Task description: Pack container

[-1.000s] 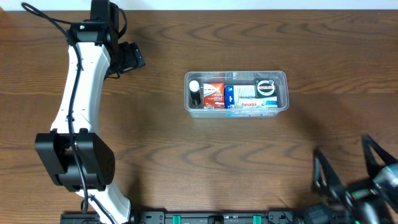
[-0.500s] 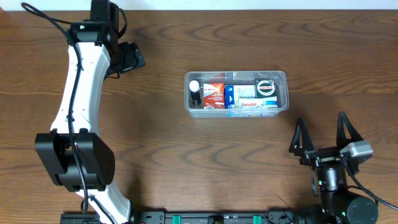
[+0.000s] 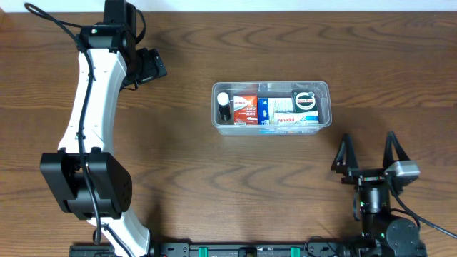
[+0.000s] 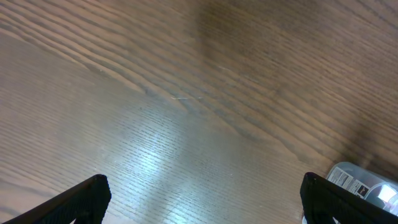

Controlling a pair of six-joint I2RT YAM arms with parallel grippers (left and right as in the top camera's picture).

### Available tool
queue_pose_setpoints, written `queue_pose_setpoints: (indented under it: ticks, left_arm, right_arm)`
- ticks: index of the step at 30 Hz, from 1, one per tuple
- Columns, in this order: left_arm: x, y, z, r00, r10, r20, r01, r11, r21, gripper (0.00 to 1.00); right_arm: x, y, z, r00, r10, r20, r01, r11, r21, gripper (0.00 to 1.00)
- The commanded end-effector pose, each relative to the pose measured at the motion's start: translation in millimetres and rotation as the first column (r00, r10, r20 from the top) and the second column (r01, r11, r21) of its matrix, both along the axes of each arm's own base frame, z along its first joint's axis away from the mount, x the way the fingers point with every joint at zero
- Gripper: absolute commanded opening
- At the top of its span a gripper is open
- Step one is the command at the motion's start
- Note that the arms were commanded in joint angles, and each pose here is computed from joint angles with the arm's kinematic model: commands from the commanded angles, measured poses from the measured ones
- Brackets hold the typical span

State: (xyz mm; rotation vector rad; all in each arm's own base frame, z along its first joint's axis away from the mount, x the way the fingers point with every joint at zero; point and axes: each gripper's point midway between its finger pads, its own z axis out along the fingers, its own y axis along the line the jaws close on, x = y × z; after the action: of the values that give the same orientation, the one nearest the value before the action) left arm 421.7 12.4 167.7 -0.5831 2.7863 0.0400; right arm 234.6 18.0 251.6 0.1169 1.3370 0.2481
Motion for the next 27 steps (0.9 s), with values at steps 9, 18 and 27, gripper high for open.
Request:
queue_pose_setpoints:
  ticks: [9,18,27]
  left_arm:
    - [2.4,3.2,15.7,0.999,0.001,0.039,-0.001,1.0,0.013,0.98]
    - [2.4,3.2,15.7,0.999,0.001,0.039,-0.001,1.0,0.013,0.98]
    - [2.4,3.2,15.7,0.999,0.001,0.039,-0.001,1.0,0.013,0.98]
  right_arm:
    - [6.5,13.2,-33.7,0.998,0.037,-0.042,-0.044,0.982,-0.183,0.99]
    - [9.7,17.1,-70.9,0.982,0.04,-0.186,-0.089,0.962,-0.26,0.99]
    - [9.1,17.3,-93.6,0.961,0.04,-0.275,-0.114,0.959,-0.259,0.99]
